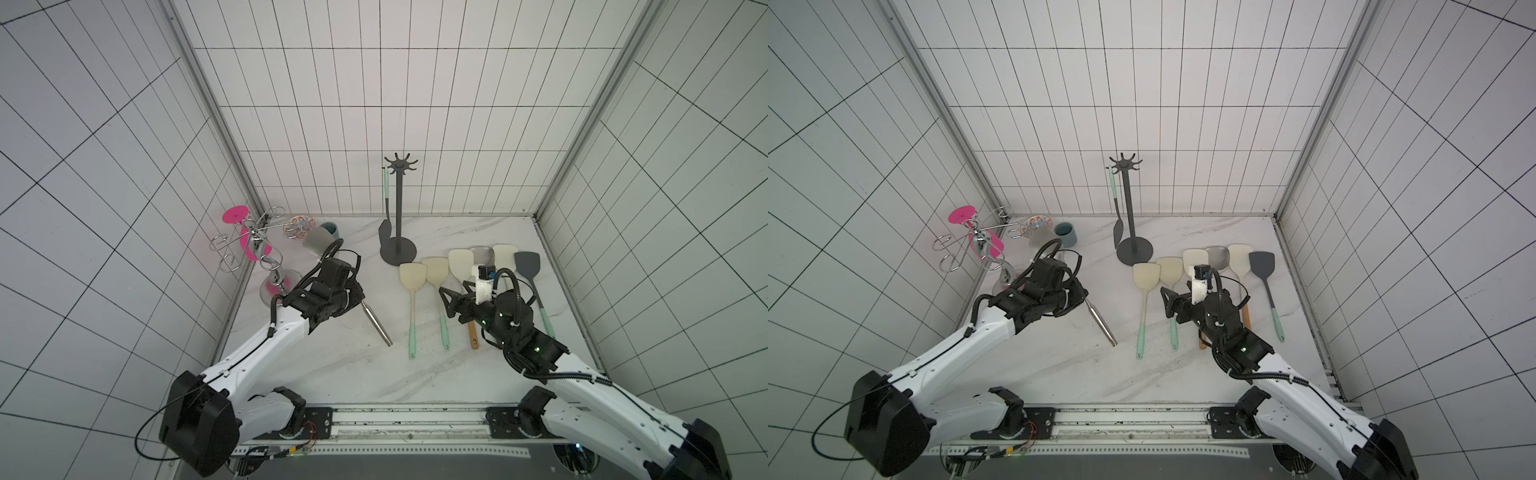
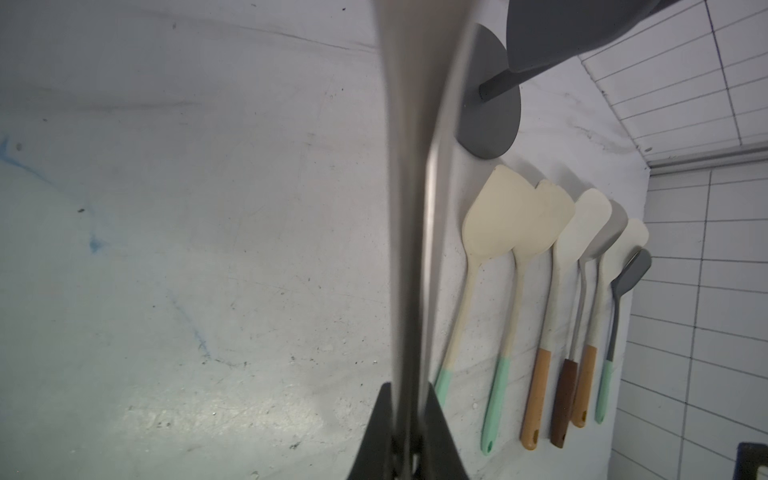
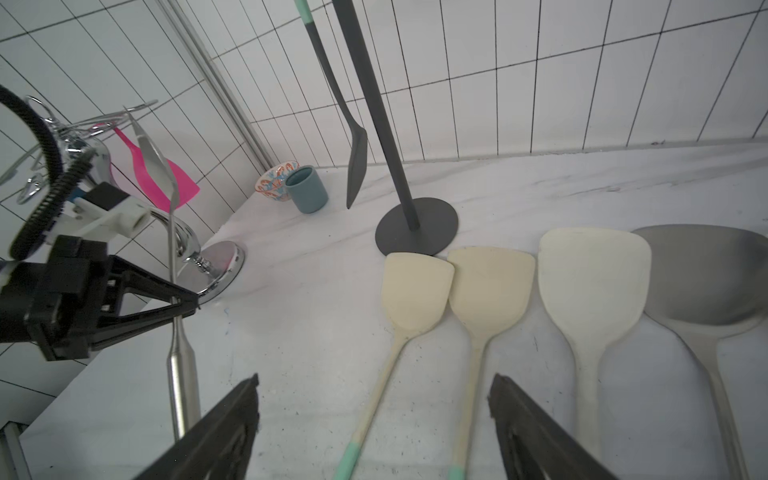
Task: Take the spatula off the kitchen utensil rack
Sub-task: Place the spatula at the center of the board.
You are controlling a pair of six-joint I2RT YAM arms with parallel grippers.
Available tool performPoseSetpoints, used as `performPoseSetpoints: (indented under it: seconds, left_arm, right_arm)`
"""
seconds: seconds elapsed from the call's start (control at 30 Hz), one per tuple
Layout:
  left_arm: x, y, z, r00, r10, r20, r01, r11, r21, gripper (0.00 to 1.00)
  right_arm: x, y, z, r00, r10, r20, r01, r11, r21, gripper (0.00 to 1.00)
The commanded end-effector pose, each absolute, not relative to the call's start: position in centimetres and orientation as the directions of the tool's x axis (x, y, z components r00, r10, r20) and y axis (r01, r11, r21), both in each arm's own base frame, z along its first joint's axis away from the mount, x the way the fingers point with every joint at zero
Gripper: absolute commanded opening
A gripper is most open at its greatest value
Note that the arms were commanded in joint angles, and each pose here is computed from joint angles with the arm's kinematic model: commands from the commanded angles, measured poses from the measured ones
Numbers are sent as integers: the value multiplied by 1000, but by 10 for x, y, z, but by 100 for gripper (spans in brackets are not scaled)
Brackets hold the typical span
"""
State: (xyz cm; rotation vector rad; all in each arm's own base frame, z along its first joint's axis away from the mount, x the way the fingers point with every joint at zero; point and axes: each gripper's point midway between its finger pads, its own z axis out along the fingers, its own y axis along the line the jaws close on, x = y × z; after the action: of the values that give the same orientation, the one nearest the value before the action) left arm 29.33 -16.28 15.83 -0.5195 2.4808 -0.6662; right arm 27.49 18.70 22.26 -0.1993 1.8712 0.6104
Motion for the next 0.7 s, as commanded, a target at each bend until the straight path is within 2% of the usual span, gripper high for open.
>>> performPoseSetpoints:
  seconds: [0.0,0.1,0.33,0.47,0.67]
  left_arm:
    - [295,-157,177,-786,-287,-547,-39,906,-421,0]
    - [290,-163,170,-815,-212,-540,17,922,-388,0]
    - [292,-168,158,-831,-153,-535,54,935,-351,0]
    - [295,-167,151,-846,-117,-521,54,952,-301,0]
    - [299,-163,136,-861,-86,-502,44,970,-241,0]
  right_arm:
    - [281,188,219,-437,149,-887,-421,838,348,87]
    - [288,181,202,-463,163,-871,-387,847,364,88]
    - [294,160,183,-425,192,-884,-300,892,338,99]
    - [304,132,176,-381,296,-876,-121,923,364,99]
    - [304,119,173,-364,358,-860,-47,915,401,99]
